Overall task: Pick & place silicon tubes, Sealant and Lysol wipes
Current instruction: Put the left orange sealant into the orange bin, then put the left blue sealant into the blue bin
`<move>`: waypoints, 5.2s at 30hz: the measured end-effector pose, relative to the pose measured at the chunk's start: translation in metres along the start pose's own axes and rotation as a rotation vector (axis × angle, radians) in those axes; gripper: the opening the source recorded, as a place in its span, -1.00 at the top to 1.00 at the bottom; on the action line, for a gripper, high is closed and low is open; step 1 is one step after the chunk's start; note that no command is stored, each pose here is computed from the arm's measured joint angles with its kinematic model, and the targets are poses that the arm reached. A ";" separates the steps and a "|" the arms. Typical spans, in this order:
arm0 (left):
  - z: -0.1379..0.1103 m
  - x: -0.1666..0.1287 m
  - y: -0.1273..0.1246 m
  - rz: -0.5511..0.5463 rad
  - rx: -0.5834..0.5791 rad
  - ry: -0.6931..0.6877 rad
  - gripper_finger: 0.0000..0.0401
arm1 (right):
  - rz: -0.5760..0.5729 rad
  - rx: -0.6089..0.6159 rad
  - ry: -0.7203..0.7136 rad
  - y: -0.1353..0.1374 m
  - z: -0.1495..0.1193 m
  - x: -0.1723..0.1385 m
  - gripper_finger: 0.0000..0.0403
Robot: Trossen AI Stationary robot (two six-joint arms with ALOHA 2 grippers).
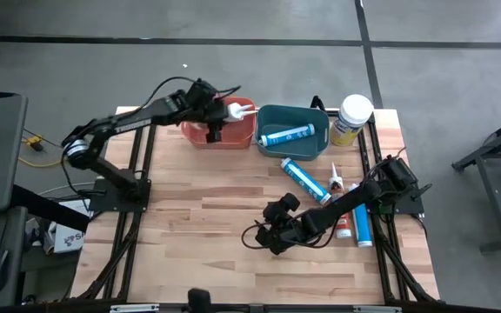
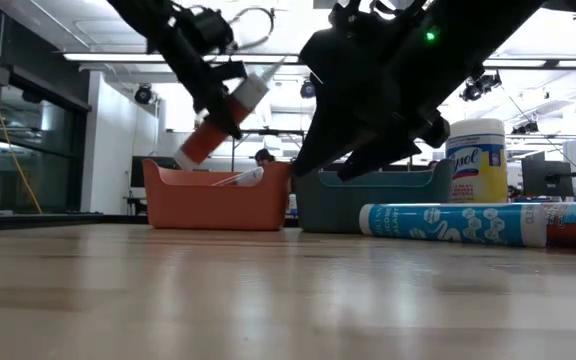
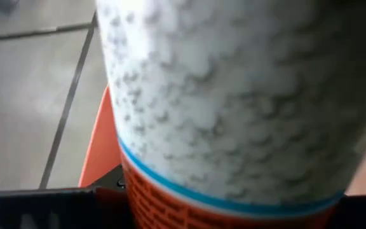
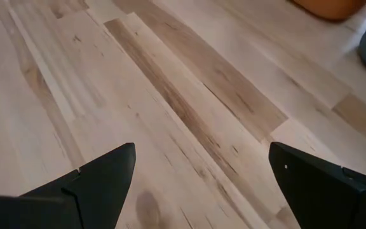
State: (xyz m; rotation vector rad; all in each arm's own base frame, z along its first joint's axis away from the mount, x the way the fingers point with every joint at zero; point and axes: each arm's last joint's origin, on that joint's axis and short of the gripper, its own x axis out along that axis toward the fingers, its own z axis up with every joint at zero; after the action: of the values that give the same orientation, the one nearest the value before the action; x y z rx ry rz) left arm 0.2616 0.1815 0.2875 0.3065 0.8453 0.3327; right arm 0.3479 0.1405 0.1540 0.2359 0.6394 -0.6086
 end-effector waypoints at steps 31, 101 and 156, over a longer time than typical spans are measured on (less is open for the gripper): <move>-0.003 0.043 0.007 -0.098 0.086 0.235 0.17 | -0.002 0.002 0.002 0.000 0.000 0.000 -0.78; -0.018 0.074 0.001 0.186 0.050 0.425 -0.32 | 0.050 0.033 0.043 0.003 -0.001 -0.001 -0.78; 0.013 -0.066 -0.041 -0.181 -0.200 -0.123 -0.32 | -0.004 -0.042 -0.073 -0.114 0.103 -0.140 -0.78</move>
State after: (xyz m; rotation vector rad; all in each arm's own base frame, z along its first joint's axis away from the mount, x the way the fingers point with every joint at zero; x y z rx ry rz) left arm 0.2374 0.1164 0.3241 0.0624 0.7068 0.2244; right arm 0.2404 0.0736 0.3191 0.1728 0.5819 -0.6042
